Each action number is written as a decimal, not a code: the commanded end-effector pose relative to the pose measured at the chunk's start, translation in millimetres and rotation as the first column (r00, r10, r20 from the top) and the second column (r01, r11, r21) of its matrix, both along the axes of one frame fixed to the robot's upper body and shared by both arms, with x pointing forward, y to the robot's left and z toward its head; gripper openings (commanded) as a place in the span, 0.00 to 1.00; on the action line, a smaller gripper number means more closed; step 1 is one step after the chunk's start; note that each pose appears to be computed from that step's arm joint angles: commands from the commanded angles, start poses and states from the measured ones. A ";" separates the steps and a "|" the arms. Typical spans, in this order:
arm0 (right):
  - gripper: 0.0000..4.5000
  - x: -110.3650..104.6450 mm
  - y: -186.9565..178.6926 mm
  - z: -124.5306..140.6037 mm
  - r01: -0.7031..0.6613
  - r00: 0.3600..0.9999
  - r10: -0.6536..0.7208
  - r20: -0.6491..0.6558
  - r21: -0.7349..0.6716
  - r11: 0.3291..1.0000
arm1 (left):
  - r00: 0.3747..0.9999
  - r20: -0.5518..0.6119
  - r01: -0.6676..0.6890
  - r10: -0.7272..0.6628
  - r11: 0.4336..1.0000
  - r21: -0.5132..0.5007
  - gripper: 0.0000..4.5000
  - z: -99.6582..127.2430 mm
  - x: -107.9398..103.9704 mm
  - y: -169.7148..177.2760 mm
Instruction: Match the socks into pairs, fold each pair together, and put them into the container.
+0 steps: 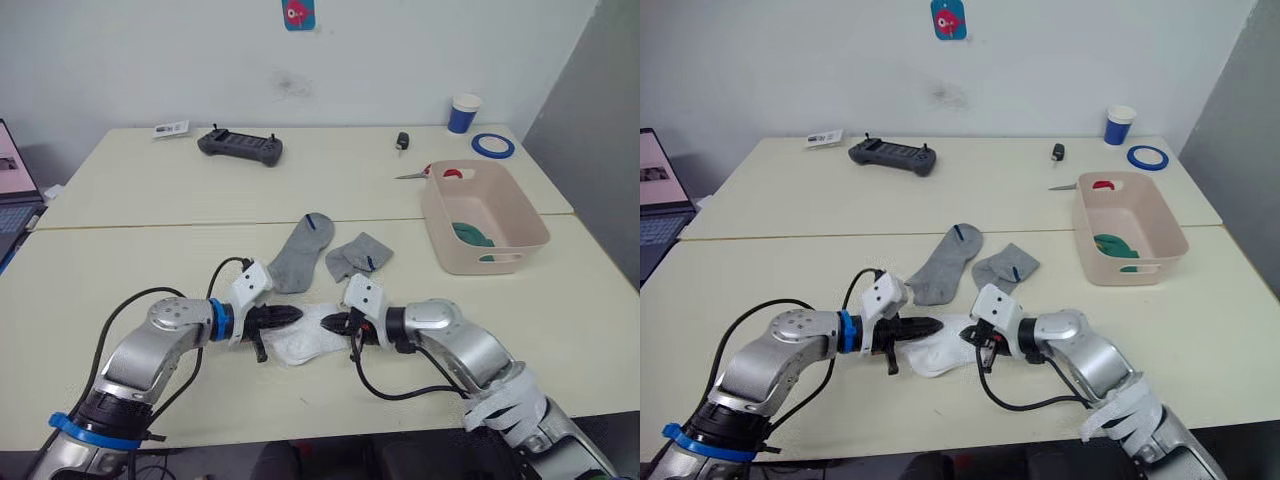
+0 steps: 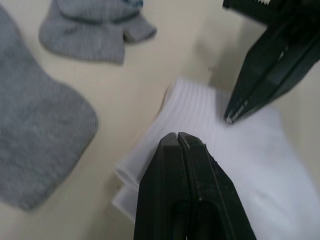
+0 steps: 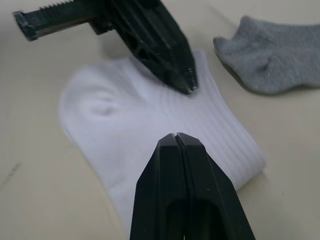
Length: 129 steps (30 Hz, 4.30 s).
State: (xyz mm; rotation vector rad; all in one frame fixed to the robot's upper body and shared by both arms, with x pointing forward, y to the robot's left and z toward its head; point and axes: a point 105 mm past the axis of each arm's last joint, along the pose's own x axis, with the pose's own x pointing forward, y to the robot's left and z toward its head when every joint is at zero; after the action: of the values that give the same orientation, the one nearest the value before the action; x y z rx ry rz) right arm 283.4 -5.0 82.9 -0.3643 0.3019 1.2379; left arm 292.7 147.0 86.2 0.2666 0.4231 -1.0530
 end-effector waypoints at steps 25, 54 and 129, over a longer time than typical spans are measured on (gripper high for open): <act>0.38 -13.1 -43.7 23.0 0.207 0.950 -0.184 -0.254 0.067 0.976 | 0.998 -0.026 0.065 -0.064 0.997 0.030 0.00 -11.0 -18.2 16.4; 0.85 -5.8 43.0 8.2 0.268 0.723 -0.159 -0.672 0.061 0.961 | 0.998 -0.064 0.000 0.006 0.996 0.085 0.00 -31.5 -40.6 43.8; 0.52 123.6 -235.8 137.8 0.234 0.842 0.238 0.485 -0.724 0.648 | 0.893 0.358 0.368 -0.275 0.902 -0.226 1.00 138.2 -27.5 -85.2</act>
State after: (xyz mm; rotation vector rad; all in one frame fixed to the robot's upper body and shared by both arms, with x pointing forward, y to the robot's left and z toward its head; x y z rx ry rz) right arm 409.4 -239.8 197.8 -1.4568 0.3567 0.8975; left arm 266.8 64.4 214.3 0.2213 -0.0201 -1.3515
